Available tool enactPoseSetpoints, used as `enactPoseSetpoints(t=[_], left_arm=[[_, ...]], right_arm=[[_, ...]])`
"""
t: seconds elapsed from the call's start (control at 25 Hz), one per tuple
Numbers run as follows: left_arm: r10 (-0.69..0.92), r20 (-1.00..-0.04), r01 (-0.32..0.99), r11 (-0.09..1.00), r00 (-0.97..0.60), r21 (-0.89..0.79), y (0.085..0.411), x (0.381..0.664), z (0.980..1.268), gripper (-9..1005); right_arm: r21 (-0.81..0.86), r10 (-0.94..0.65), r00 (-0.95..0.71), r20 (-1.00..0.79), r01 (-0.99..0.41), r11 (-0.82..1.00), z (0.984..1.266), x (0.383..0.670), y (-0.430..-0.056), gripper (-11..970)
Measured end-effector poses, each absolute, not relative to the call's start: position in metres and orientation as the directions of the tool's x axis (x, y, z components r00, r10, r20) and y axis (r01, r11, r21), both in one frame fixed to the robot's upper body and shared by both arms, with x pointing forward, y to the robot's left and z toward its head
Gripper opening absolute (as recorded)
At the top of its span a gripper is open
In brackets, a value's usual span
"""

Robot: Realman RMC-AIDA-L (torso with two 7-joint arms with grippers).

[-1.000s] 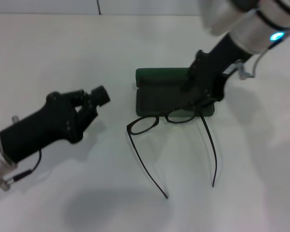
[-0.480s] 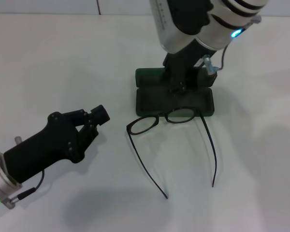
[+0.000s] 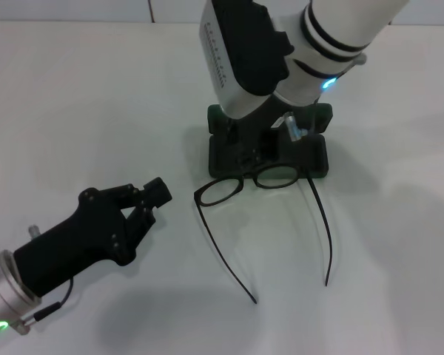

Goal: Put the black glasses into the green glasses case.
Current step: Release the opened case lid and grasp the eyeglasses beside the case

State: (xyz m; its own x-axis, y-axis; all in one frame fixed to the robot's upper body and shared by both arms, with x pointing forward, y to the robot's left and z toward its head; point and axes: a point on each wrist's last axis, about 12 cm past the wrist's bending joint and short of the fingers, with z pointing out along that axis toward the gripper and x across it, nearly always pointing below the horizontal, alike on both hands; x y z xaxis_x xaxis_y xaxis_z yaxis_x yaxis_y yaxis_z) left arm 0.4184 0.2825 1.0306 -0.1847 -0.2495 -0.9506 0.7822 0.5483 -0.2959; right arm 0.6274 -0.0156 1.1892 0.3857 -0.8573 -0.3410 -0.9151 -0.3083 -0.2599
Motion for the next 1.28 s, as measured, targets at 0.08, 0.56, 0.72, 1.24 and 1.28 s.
enactPoseSetpoints(t=[0.08, 0.56, 0.72, 1.24, 1.28], left_arm=[[-0.248, -0.950, 0.780, 0.550, -0.189, -0.298, 0.281, 0.417, 1.028, 49], [-0.248, -0.947, 0.776, 0.550, -0.202, -0.309, 0.273, 0.421, 1.021, 48], [-0.249, -0.946, 0.774, 0.550, -0.206, -0.313, 0.272, 0.421, 1.020, 48], [-0.250, -0.945, 0.773, 0.549, -0.209, -0.317, 0.271, 0.421, 1.020, 47], [-0.251, -0.945, 0.772, 0.550, -0.211, -0.319, 0.271, 0.420, 1.019, 47]], right_arm=[[-0.259, -0.859, 0.381, -0.341, -0.917, -0.304, 1.187, 0.628, -0.016, 342], [-0.244, -0.869, 0.385, -0.311, -0.916, -0.319, 1.168, 0.622, -0.018, 335], [-0.246, -0.870, 0.386, -0.308, -0.915, -0.320, 1.166, 0.622, -0.019, 333], [-0.242, -0.867, 0.396, -0.301, -0.912, -0.332, 1.160, 0.618, -0.020, 325], [-0.243, -0.867, 0.398, -0.300, -0.911, -0.334, 1.159, 0.617, -0.020, 325]])
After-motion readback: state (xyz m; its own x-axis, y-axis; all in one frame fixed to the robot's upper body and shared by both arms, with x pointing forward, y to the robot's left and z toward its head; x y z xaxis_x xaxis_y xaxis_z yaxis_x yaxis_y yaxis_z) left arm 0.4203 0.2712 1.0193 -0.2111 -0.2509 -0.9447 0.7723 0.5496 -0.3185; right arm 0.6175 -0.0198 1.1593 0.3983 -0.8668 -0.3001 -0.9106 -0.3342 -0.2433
